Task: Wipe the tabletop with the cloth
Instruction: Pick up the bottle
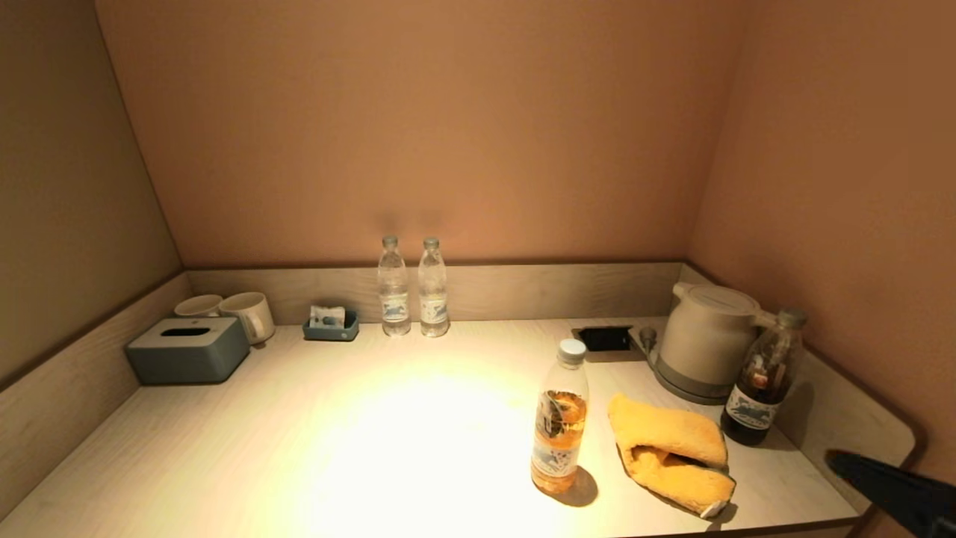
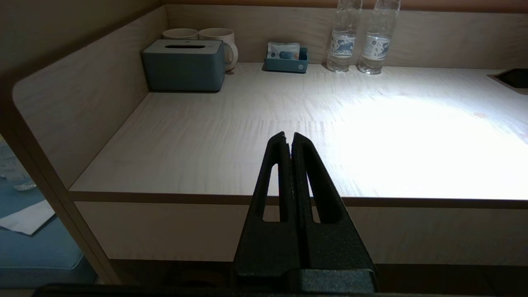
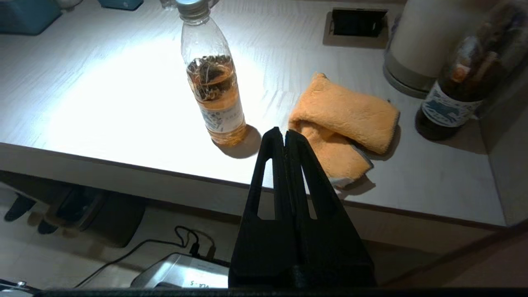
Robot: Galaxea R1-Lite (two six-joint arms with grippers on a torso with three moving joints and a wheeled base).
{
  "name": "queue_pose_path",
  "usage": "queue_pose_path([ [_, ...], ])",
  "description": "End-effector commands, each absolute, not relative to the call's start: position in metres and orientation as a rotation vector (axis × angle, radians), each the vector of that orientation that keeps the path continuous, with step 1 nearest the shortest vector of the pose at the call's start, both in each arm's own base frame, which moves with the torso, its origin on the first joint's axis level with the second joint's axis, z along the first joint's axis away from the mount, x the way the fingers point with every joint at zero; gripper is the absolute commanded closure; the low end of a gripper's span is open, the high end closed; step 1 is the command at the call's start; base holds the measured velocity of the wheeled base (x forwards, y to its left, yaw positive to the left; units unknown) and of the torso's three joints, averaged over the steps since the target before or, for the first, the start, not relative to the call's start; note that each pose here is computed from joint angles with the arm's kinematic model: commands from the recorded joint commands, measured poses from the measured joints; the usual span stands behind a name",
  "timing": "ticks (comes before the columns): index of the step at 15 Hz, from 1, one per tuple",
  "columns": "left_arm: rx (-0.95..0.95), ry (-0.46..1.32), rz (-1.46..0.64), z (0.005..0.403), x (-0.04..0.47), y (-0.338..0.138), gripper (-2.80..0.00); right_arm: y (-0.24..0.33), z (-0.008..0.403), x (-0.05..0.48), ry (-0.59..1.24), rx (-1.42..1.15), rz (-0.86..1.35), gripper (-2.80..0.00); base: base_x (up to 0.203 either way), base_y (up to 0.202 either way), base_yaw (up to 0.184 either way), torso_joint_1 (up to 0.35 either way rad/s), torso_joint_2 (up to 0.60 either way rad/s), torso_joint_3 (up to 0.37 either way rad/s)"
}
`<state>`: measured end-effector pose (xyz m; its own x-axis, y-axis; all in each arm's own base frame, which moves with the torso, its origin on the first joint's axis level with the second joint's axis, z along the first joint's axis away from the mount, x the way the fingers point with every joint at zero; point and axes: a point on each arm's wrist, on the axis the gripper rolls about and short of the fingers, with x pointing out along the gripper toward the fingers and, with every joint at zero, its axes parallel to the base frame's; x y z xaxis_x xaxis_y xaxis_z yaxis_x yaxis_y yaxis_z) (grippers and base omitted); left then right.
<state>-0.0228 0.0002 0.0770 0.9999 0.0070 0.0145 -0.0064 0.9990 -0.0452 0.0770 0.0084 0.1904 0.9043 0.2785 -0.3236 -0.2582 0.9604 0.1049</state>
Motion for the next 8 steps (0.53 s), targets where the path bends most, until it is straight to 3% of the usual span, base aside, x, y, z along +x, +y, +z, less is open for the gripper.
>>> queue_pose_path([
  [1, -0.046, -0.016, 0.007, 0.077, -0.023, 0.0, 0.0, 0.017, 0.21, 0.156, 0.225, 0.047, 0.342, 0.0, 0.0, 0.0, 0.0, 0.0, 0.0, 0.0],
  [5, -0.046, -0.016, 0.007, 0.077, -0.023, 0.0, 0.0, 0.041, 0.221, 0.207, 0.138, 0.03, 0.424, 0.0, 0.0, 0.0, 0.0, 0.0, 0.0, 0.0],
  [8, -0.046, -0.016, 0.007, 0.077, -0.023, 0.0, 0.0, 0.055, 0.207, 0.238, 0.085, 0.005, 0.422, 0.0, 0.0, 0.0, 0.0, 0.0, 0.0, 0.0],
])
